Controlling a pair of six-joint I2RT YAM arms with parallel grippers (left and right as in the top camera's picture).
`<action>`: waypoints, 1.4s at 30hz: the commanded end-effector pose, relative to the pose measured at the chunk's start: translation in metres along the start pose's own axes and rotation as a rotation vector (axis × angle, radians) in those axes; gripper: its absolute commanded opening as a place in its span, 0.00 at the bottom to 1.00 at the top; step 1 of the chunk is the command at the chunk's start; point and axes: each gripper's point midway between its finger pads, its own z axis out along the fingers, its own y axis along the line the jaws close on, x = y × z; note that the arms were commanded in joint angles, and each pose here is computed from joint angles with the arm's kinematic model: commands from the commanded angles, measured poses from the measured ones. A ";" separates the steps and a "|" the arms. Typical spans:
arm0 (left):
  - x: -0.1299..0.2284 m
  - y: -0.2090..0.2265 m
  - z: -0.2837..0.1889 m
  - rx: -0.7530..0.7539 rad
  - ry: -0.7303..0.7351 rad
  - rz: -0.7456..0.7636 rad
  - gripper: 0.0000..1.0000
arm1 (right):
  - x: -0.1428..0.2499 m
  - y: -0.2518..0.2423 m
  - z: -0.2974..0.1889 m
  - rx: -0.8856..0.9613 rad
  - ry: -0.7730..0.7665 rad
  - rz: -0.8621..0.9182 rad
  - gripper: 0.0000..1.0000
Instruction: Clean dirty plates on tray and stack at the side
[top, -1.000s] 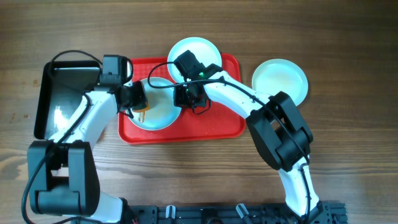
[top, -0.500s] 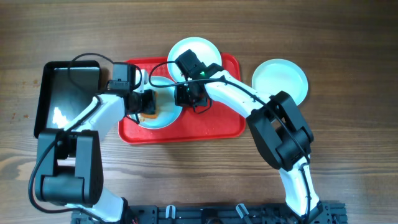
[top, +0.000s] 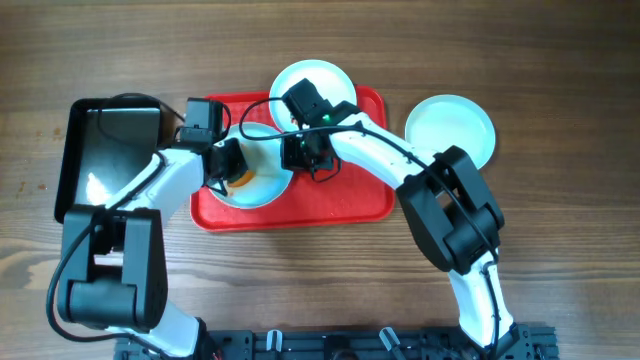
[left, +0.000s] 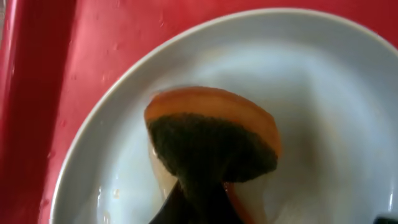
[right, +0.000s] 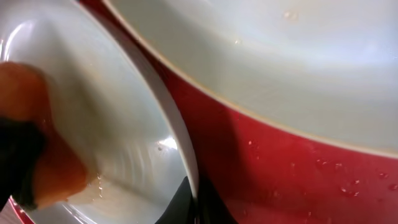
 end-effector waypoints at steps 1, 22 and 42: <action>0.047 -0.003 0.008 0.074 0.192 0.037 0.04 | 0.005 -0.002 0.010 -0.001 0.029 -0.013 0.04; 0.067 0.053 -0.001 -0.306 0.155 -0.699 0.04 | 0.005 0.000 0.010 -0.010 0.028 -0.016 0.05; 0.019 -0.050 0.003 0.328 0.057 0.302 0.04 | 0.004 0.001 0.010 -0.013 0.025 -0.017 0.05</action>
